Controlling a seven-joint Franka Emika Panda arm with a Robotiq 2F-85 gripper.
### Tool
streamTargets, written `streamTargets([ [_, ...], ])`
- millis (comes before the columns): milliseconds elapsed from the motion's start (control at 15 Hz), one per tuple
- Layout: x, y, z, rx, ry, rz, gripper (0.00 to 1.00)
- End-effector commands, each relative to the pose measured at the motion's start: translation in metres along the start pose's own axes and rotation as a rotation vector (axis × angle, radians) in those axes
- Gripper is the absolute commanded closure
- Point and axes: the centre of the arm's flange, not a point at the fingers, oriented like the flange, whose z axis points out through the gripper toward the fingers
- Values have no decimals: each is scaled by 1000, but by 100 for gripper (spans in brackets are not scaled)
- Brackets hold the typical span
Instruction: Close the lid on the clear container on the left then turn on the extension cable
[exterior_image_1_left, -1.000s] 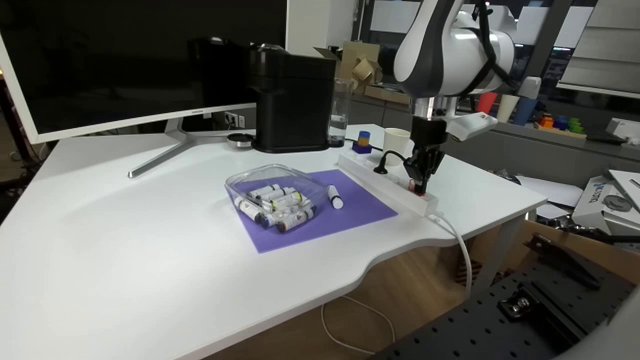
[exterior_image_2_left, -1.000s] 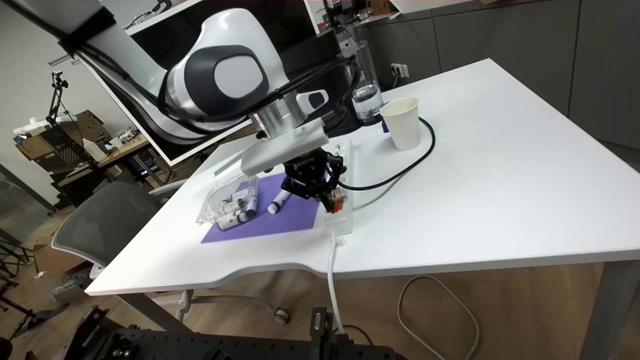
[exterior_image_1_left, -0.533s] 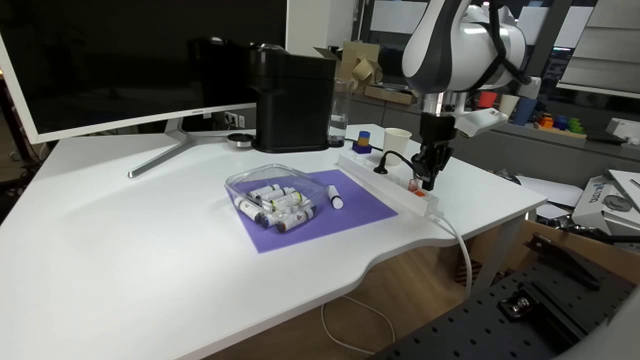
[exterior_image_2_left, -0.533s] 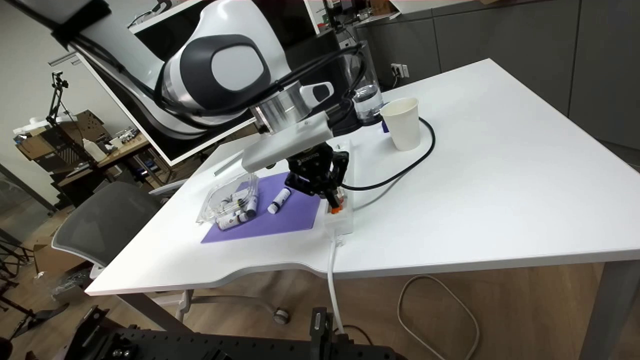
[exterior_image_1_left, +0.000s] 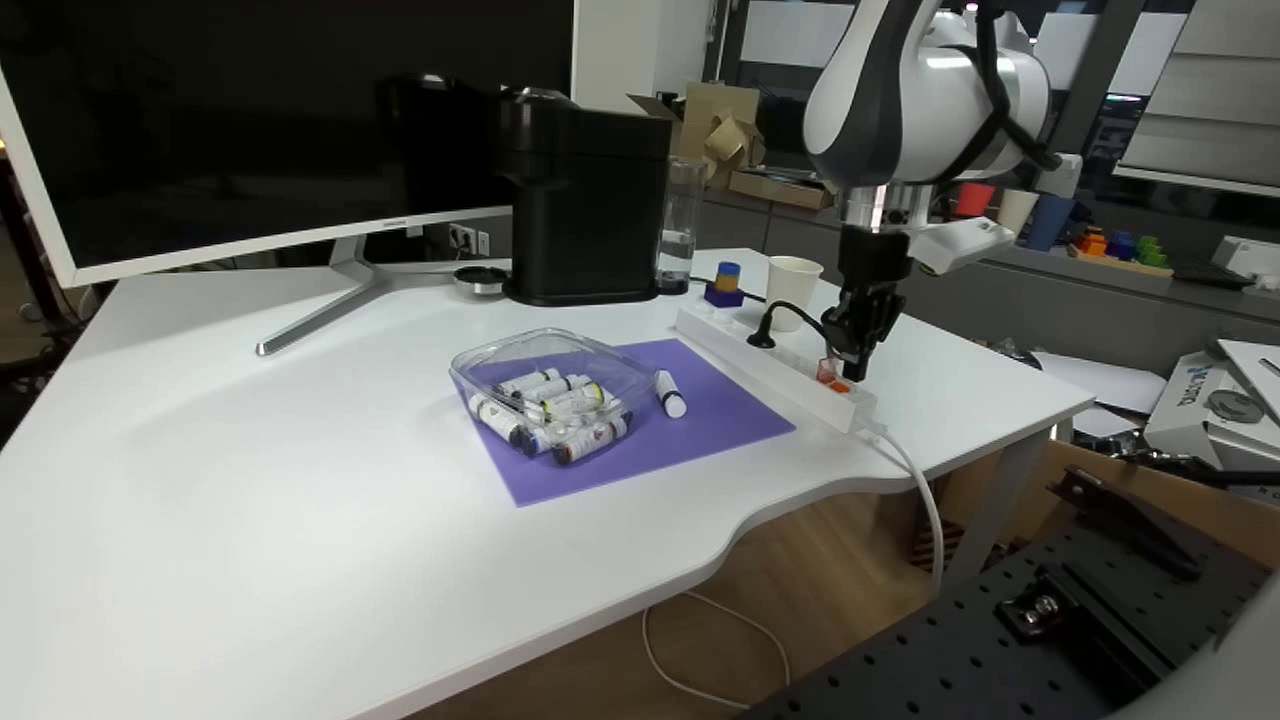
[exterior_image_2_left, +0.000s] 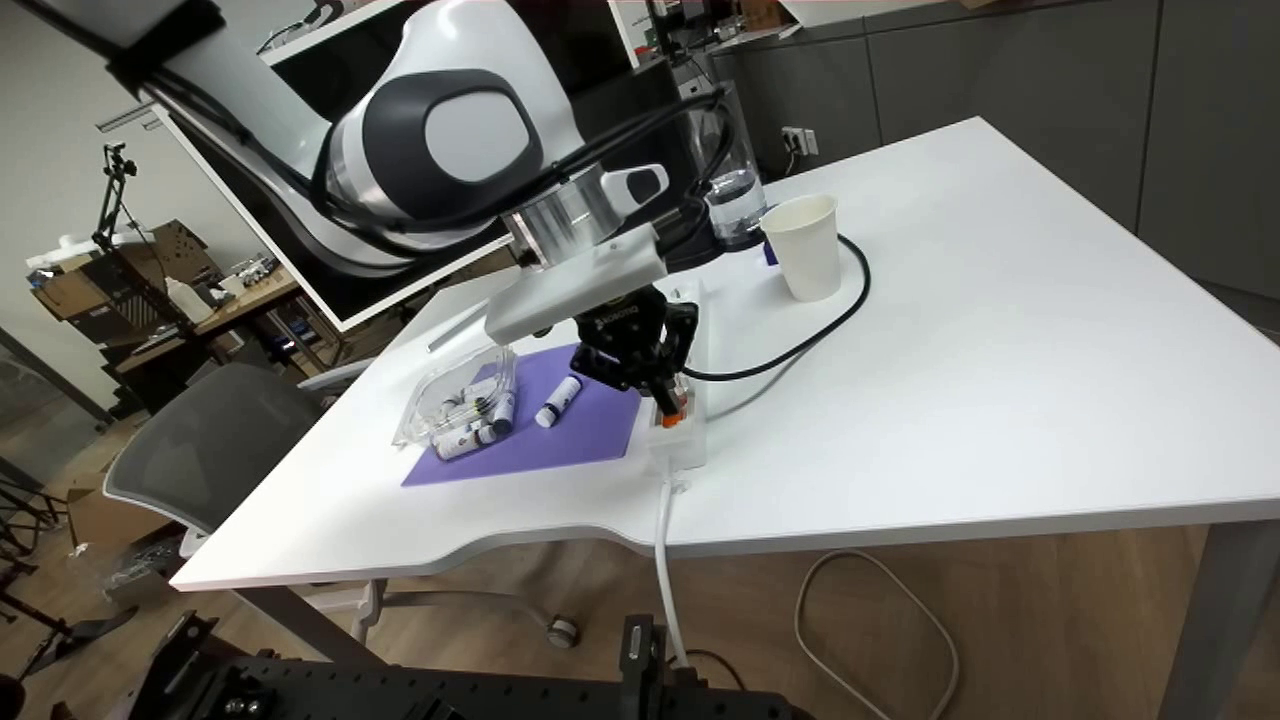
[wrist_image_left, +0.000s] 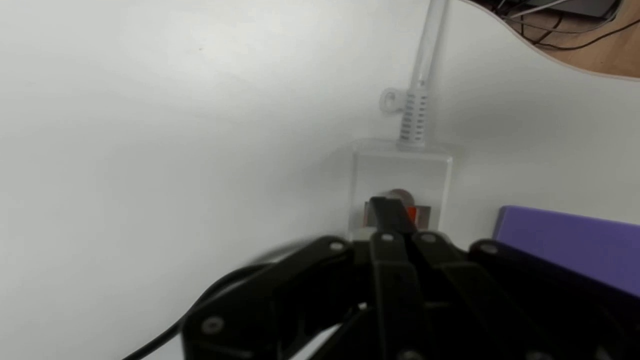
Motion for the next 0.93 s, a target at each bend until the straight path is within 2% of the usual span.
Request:
streamTargets([
  [0,8,6,4,10,19,8,100],
  [867,20,15,25,53,25,-8,100],
])
